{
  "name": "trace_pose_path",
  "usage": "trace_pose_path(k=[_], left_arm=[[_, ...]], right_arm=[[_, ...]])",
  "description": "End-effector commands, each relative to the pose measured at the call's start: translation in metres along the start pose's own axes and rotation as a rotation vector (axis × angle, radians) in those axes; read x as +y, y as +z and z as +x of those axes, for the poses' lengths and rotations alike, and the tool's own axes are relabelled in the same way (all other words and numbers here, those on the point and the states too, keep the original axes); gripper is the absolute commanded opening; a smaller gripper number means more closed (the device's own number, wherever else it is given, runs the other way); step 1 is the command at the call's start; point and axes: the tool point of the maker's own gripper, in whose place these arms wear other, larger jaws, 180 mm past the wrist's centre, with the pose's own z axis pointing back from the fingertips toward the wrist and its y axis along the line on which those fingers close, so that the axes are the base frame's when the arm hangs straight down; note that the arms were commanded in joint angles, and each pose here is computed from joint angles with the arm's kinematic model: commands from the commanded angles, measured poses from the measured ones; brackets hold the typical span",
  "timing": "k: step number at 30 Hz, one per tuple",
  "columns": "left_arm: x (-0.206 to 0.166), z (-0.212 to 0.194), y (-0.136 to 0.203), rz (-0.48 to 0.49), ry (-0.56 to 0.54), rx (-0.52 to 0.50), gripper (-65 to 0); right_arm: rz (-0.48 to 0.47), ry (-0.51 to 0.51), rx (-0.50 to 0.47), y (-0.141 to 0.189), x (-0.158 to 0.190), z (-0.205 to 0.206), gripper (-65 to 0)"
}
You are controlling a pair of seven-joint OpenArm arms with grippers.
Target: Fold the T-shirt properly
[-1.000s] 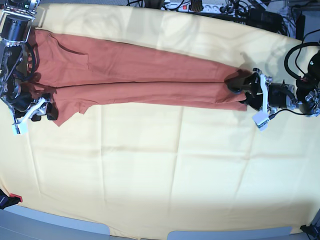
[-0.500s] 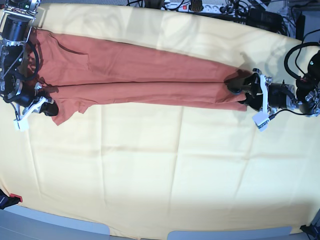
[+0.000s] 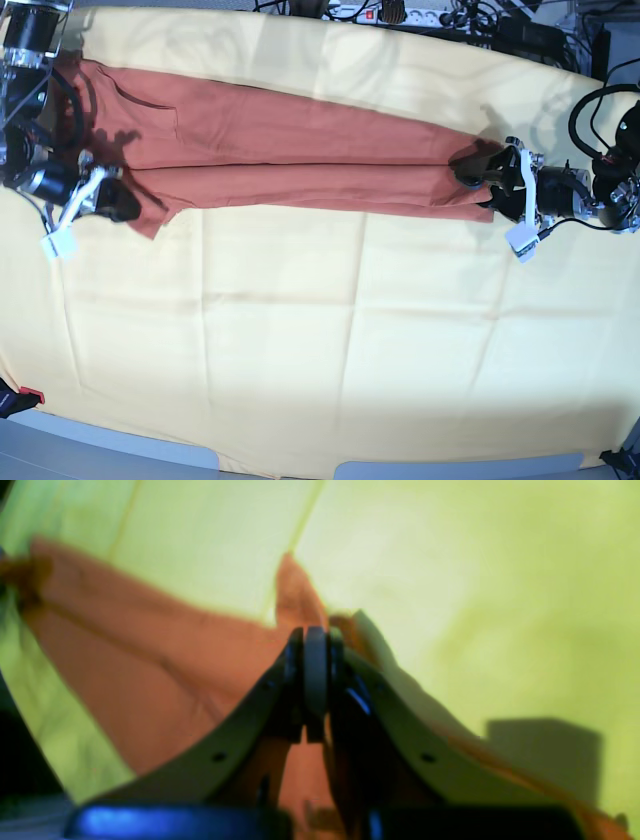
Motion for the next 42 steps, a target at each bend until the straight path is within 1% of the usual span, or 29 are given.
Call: trace_pose_path(k=[1,4,8,13,18,23,28,34,37,40,42], left_arm=[[0.003,0.014,0.011,0.014,-0.020,-0.038,-36.4],[0.003,0.014,0.011,0.014,-0.020,-0.038,-36.4],[0.003,0.014,0.011,0.014,-0.020,-0.038,-36.4],[0.003,0.015,0.012,0.015,-0.022,-0.039,-36.4],[0.005,0.013,0.012,0.027,-0.033,-0.028,-36.4],[0.008,0.011,0.012,0.040,-0.044,-0.012,-36.4],[0.014,0.016,0.016,0.068,-0.075,-0.004,-36.4],[0.020,0.031,0.024,0.097,-0.111,-0.020,-36.4],[0.021,0.036,0.026,0.101,-0.118,-0.035,-36.4],[0.021,0.038,0.026,0.102,-0.121,-0.041,-36.4],[0.022,0.037,0.026,0.106,-0.124,-0.036,-36.4]], right_arm=[[0.005,0.074,-0.026,0.011,0.004,0.012,-65.0],[-0.017,0.107,0.045,0.020,0.006,-0.007,-65.0],[-0.080,0.128,0.162,0.032,-0.008,-0.036,-65.0],[-0.113,0.143,0.255,0.046,-0.016,-0.059,-65.0],[-0.124,0.150,0.283,0.051,-0.020,-0.064,-65.0],[-0.155,0.164,0.313,0.053,-0.026,-0.069,-65.0],[-0.156,0.165,0.314,0.053,-0.026,-0.069,-65.0],[-0.164,0.160,0.384,0.058,-0.028,-0.081,-65.0],[-0.160,0.158,0.380,0.057,-0.027,-0.080,-65.0],[-0.166,0.158,0.413,0.060,-0.029,-0.085,-65.0],[-0.165,0.157,0.411,0.060,-0.029,-0.085,-65.0]])
